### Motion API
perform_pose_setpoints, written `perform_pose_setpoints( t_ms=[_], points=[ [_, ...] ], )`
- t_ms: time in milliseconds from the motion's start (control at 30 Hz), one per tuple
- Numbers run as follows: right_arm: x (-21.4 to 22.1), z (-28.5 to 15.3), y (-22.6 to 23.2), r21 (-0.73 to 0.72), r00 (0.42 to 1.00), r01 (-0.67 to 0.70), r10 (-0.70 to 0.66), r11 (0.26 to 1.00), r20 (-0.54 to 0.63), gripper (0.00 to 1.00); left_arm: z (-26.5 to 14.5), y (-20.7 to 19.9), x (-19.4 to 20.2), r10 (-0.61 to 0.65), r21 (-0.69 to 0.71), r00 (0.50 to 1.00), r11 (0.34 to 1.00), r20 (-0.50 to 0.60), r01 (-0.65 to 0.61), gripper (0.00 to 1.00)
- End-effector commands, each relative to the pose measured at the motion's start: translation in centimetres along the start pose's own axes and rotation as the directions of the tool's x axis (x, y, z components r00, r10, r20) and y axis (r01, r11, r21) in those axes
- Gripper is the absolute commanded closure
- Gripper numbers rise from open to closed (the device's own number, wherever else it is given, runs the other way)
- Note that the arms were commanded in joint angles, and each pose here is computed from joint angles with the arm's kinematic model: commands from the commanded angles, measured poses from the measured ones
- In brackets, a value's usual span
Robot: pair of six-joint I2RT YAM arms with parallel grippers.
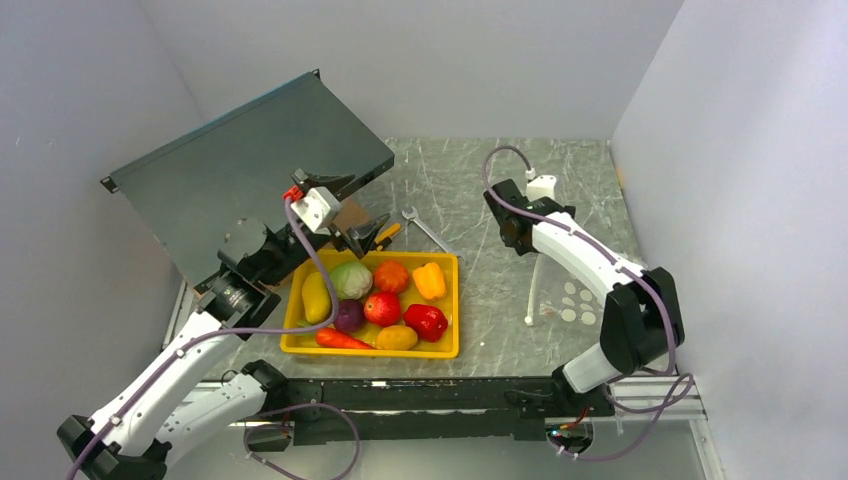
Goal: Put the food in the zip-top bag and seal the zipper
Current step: Pick up the zipper food storage bag at the center of the board.
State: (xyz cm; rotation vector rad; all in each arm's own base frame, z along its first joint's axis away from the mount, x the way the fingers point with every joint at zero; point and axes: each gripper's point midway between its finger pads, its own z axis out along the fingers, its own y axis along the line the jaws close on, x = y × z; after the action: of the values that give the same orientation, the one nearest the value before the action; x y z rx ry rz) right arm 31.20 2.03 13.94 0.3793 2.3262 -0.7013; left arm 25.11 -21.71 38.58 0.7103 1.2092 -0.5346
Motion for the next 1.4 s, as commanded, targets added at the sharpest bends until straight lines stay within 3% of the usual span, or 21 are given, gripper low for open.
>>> perform_pose_setpoints(
  t_ms=[0,467,700,800,933,1033,1100,1267,1333,1367],
  points=[
    [0.0,0.1,0.1,0.065,1.000,0.010,-0.010,0.998,0.006,0.00,-0.4,0.6,-2.2,0.043,-0.035,0.996,0.999,0.075,-0.040,0.01],
    [3.4,4.8,2.1,0.378,0.968,0.247,-0.241,0.892,-0.066,0.01,-1.5,1.9,-2.6,0.121,-0.111,0.990,0.987,0.075,-0.112,0.01],
    [4.8,5.0,-0.6,0.560,0.951,0.276,-0.305,0.781,-0.042,0.11,-1.9,1.9,-3.2,0.124,-0.113,0.988,0.987,0.092,-0.114,0.01],
    [5.0,5.2,-0.3,0.564,0.946,0.290,-0.320,0.773,-0.047,0.14,-1.9,1.7,-3.3,0.124,-0.107,0.988,0.988,0.094,-0.114,0.01],
    [5.2,5.8,0.4,0.541,0.942,0.305,-0.332,0.784,-0.050,0.42,-1.9,1.8,-3.2,0.127,-0.109,0.988,0.987,0.093,-0.116,0.01],
    [5.0,5.6,0.2,0.536,0.948,0.287,-0.314,0.794,-0.042,0.81,-1.9,1.8,-3.1,0.129,-0.110,0.987,0.987,0.091,-0.119,0.01],
    [4.5,5.1,-0.1,0.535,0.958,0.254,-0.287,0.806,-0.022,1.00,-1.8,1.8,-2.9,0.131,-0.110,0.988,0.986,0.087,-0.122,0.01],
    [0.9,1.3,-1.7,0.477,0.982,0.083,-0.155,0.875,0.112,1.00,-1.6,1.9,-2.2,0.137,-0.112,0.988,0.985,0.068,-0.129,0.01],
    [-0.1,0.2,-0.9,0.330,0.989,0.021,-0.069,0.944,0.132,1.00,-1.5,1.9,-2.0,0.141,-0.109,0.988,0.985,0.062,-0.134,0.01],
    [-0.5,-0.1,0.4,0.189,0.992,-0.006,-0.018,0.982,0.128,1.00,-1.4,1.9,-1.8,0.143,-0.110,0.988,0.985,0.059,-0.136,0.01]
  ],
)
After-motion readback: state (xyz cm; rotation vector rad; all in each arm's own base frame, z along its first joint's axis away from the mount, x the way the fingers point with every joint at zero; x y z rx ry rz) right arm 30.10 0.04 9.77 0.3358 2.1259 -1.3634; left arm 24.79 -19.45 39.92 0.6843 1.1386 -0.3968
